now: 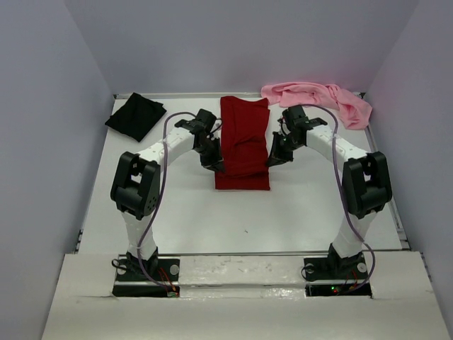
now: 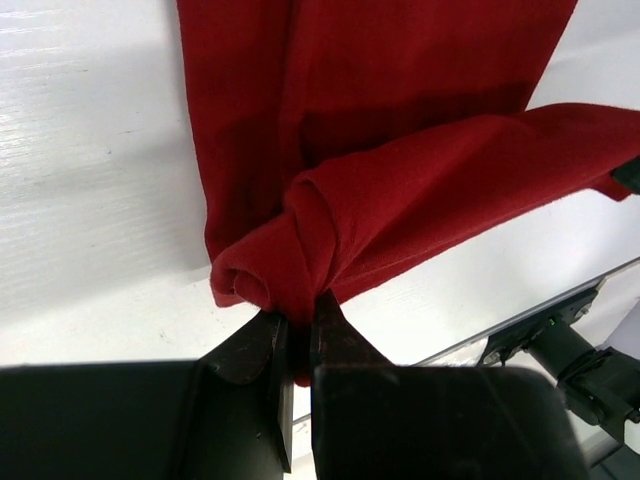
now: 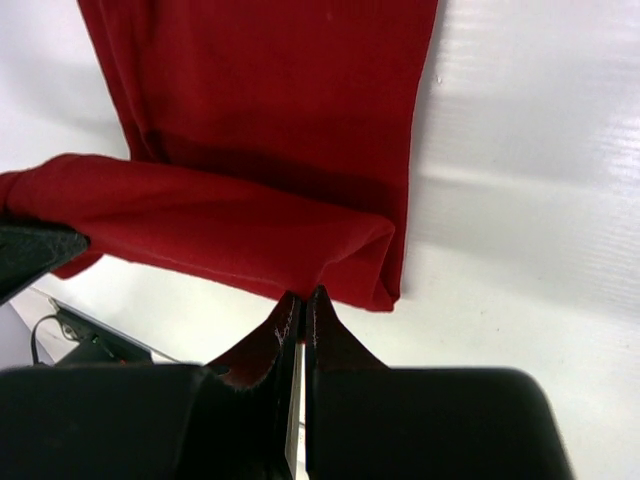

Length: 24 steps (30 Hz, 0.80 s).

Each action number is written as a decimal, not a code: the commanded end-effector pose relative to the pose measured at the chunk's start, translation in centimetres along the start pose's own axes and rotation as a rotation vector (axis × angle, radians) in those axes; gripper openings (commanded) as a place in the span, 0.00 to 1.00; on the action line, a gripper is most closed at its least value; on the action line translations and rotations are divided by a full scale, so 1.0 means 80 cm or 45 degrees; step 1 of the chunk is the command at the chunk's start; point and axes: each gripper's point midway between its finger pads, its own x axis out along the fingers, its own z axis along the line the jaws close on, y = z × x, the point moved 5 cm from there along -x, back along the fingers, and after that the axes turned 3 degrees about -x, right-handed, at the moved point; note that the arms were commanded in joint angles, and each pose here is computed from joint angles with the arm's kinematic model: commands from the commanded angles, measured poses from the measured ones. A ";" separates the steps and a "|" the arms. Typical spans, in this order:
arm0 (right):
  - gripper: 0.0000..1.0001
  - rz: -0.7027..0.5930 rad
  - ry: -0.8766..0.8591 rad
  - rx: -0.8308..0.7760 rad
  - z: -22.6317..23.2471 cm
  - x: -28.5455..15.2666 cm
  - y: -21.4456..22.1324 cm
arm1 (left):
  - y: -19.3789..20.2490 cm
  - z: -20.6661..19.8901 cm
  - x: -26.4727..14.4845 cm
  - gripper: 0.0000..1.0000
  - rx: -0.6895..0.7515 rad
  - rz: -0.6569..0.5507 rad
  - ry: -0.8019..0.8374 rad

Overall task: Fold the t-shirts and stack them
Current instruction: Fold the tshirt

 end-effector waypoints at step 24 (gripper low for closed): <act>0.00 -0.154 0.108 -0.016 -0.019 0.027 -0.058 | -0.003 0.021 0.040 0.07 0.027 0.035 -0.012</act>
